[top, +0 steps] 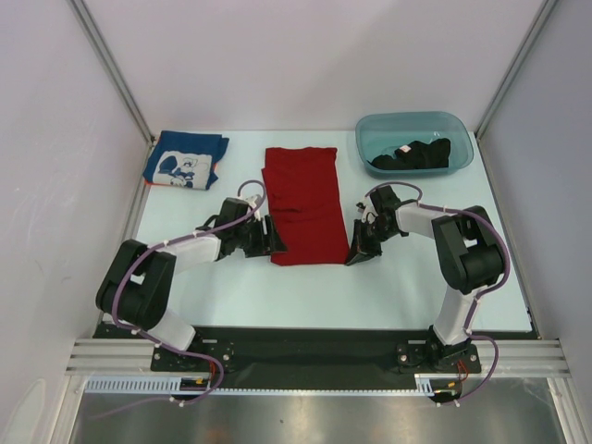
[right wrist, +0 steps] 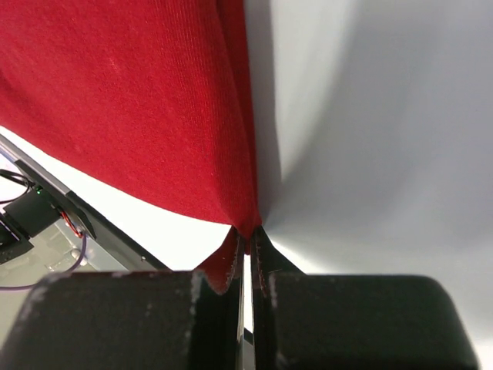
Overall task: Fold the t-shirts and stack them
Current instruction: Fold the tshirt
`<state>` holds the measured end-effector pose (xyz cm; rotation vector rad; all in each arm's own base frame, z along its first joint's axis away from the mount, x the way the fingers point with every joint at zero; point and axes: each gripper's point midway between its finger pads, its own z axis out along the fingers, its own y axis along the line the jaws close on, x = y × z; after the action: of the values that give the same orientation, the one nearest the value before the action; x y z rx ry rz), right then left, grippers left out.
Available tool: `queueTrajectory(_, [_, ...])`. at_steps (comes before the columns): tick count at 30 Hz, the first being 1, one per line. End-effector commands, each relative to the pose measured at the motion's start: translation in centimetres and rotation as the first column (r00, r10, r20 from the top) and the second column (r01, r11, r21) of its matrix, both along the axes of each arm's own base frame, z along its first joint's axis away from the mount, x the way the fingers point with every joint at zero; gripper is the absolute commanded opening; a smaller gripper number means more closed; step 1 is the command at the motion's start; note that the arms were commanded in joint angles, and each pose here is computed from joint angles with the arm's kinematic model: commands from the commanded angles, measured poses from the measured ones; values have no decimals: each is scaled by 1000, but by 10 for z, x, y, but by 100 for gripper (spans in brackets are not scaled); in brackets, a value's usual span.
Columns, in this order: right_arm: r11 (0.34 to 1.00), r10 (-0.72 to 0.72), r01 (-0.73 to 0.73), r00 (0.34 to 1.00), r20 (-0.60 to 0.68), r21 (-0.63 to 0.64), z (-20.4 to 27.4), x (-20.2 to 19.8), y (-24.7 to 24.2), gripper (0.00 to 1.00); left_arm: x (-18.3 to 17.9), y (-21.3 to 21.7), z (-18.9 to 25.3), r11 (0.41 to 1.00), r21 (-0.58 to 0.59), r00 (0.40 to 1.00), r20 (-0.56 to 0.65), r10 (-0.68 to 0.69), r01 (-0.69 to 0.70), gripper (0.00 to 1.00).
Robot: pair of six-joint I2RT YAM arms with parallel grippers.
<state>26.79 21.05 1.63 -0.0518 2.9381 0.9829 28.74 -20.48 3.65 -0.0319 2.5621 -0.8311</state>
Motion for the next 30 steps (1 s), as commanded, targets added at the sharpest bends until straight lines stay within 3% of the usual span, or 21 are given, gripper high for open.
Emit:
queueTrajectory(1, [1000,12,-12,1000,-9,-2,-3,1,-1,0,10,-13,18,996,-77,994,99,-40,48,68])
queueTrajectory(16, [1000,7,-7,1000,-11,4,-1,3,1,0,6,-28,25,982,-164,990,118,-75,94,67])
queueTrajectory(30, [1000,5,-5,1000,-3,-3,0,4,4,0,-35,-9,-21,995,-81,992,-112,-61,53,63])
